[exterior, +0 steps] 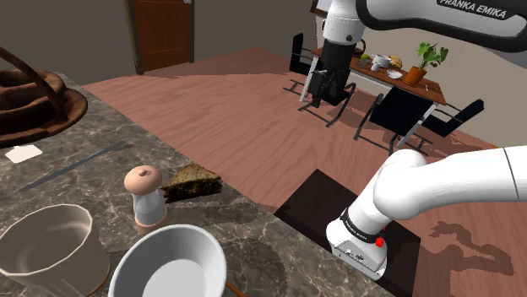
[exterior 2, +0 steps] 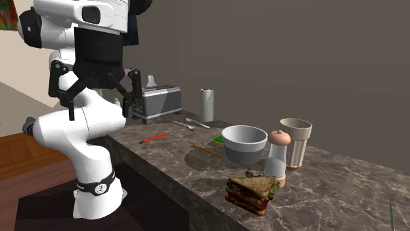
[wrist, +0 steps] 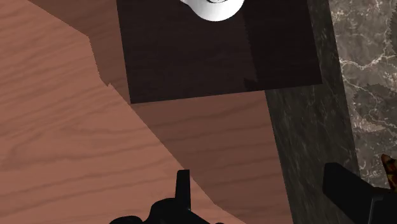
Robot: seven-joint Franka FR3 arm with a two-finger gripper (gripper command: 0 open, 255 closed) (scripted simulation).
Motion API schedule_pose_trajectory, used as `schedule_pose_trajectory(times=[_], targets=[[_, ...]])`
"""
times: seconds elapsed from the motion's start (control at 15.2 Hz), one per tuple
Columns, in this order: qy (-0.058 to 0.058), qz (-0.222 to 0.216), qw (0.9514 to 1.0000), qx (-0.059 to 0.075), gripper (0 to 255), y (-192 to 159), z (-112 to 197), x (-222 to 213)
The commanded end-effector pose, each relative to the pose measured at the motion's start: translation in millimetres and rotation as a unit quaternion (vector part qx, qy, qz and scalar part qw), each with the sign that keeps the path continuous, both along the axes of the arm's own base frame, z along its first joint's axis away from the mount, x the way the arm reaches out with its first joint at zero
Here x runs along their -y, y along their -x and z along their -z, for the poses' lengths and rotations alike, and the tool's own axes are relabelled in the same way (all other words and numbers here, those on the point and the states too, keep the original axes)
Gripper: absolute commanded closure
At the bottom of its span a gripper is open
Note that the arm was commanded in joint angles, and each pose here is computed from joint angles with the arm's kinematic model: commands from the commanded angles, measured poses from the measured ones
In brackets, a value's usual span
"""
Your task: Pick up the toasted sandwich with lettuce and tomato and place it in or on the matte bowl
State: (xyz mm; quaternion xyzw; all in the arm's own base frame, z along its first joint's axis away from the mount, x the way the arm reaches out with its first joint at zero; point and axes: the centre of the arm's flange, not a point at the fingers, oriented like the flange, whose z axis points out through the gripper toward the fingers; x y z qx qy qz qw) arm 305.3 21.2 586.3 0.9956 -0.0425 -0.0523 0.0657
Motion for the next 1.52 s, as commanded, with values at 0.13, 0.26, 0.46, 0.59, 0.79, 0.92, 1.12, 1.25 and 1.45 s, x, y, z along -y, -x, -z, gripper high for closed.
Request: schedule_pose_trajectory(times=[0.13, 0.26, 0.46, 0.59, 0.79, 0.92, 1.12, 1.25, 1.45], targets=[[-0.002, -0.016, 0.9999, 0.003, 0, -10, 15, -18], [-0.004, -0.033, 0.9994, 0.005, 0, -20, 30, -36], [-0.007, -0.057, 0.9983, 0.009, 0, -34, 52, -64], [-0.009, -0.073, 0.9972, 0.011, 0, -43, 67, -84], [-0.012, -0.098, 0.9950, 0.015, 0, -55, 89, -113], [-0.014, -0.114, 0.9932, 0.018, 0, -62, 103, -133], [-0.017, -0.138, 0.9900, 0.021, 0, -71, 124, -164], [-0.019, -0.155, 0.9875, 0.024, 0, -77, 138, -184], [-0.022, -0.179, 0.9833, 0.027, 0, -84, 159, -216]])
